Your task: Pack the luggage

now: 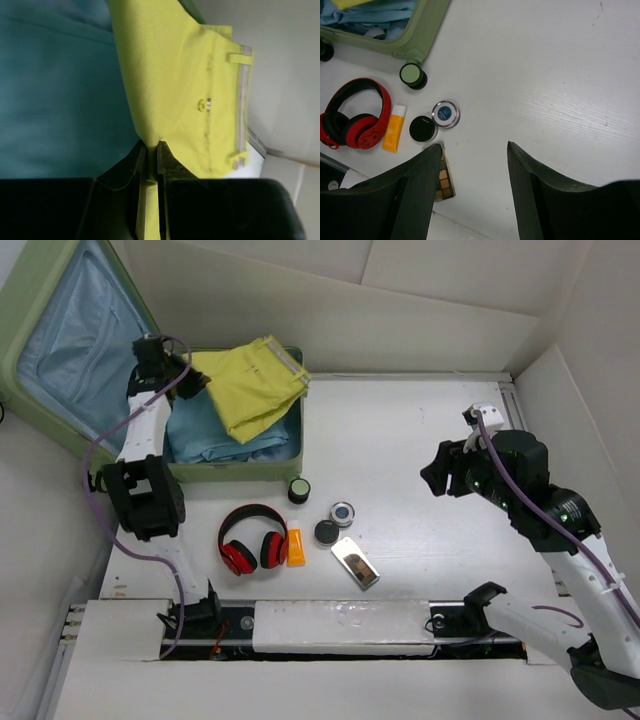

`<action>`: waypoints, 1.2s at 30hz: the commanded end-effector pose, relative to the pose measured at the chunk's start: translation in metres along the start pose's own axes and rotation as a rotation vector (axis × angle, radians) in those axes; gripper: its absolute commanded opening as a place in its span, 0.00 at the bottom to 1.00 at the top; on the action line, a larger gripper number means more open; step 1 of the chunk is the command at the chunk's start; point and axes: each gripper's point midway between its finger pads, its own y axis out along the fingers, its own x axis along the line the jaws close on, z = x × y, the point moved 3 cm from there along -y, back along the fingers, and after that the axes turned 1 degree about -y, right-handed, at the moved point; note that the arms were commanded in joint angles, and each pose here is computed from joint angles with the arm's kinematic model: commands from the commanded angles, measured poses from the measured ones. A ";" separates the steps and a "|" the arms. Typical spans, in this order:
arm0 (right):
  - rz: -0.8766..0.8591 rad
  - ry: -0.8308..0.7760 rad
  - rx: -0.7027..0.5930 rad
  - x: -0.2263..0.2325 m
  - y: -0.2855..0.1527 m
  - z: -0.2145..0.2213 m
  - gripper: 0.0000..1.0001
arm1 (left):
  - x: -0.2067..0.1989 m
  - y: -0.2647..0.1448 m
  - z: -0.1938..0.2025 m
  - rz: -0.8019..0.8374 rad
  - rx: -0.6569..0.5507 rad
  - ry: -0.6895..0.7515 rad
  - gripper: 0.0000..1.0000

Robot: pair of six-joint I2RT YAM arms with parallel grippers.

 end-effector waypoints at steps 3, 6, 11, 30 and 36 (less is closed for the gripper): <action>-0.035 -0.019 -0.074 0.007 0.002 -0.020 0.61 | 0.044 -0.024 -0.028 -0.067 -0.091 0.010 0.00; -0.040 -0.020 -0.051 0.007 0.010 -0.014 0.62 | 0.063 -0.023 -0.026 -0.161 -0.105 0.020 0.00; -0.102 -0.026 0.026 0.015 0.029 0.011 0.69 | 0.076 -0.036 -0.031 -0.285 -0.133 0.008 0.39; -0.391 -0.224 0.317 0.145 0.123 0.111 0.55 | 0.011 -0.165 0.180 -0.115 -0.034 0.291 0.68; -0.490 -0.178 0.352 0.194 0.149 0.127 0.76 | -0.032 -0.241 0.117 0.005 -0.301 0.194 0.70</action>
